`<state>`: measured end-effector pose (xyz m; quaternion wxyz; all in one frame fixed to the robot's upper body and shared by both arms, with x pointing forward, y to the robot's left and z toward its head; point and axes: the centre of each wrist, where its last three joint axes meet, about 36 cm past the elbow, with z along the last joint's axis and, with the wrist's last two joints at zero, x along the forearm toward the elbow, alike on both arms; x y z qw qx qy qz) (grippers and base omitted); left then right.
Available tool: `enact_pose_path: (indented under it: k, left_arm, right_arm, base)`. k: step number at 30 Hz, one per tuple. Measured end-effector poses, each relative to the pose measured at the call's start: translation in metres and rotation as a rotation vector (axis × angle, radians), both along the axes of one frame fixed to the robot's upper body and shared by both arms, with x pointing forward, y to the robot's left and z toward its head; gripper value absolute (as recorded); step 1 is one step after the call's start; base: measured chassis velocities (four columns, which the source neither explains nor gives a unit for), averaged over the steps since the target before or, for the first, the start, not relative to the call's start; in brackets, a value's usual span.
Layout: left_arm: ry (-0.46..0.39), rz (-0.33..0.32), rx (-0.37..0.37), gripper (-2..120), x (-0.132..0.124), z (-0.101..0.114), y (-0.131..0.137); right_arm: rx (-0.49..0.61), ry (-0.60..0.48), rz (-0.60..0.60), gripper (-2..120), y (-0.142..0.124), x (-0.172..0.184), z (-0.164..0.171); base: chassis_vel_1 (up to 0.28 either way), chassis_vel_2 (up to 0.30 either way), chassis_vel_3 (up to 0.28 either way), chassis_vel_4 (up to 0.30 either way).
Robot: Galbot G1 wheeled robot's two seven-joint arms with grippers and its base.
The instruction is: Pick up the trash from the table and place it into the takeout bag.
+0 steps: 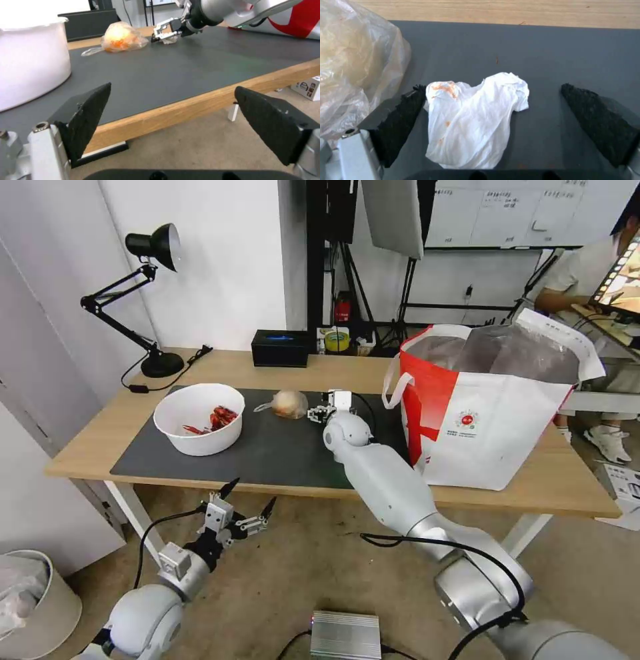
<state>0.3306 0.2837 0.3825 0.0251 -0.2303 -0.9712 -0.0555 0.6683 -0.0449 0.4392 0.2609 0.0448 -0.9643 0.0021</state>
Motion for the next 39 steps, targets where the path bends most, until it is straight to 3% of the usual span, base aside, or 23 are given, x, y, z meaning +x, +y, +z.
enact_pose_path:
  k: [20,26,37,39]
  left_arm:
    - [0.004,0.002,-0.003,100,-0.0015,-0.0022,-0.0021]
    - [0.004,0.000,-0.003,100,-0.0009,-0.0034,-0.0030]
    - [0.004,-0.001,-0.005,100,-0.0002,-0.0047,-0.0046]
    - [0.005,-0.001,-0.005,100,-0.0002,-0.0054,-0.0048]
  right_arm:
    - [-0.009,0.011,0.013,99,0.0034,-0.0041,-0.0028]
    - [-0.014,0.007,0.017,76,0.0052,-0.0045,-0.0011]
    - [-0.016,0.003,0.017,49,0.0062,-0.0043,0.0005]
    - [-0.016,0.003,0.018,39,0.0063,-0.0043,0.0007]
  base:
    - [0.000,0.000,0.000,0.000]
    - [0.000,0.000,0.000,0.000]
    - [0.000,0.000,0.000,0.000]
    - [0.000,0.000,0.000,0.000]
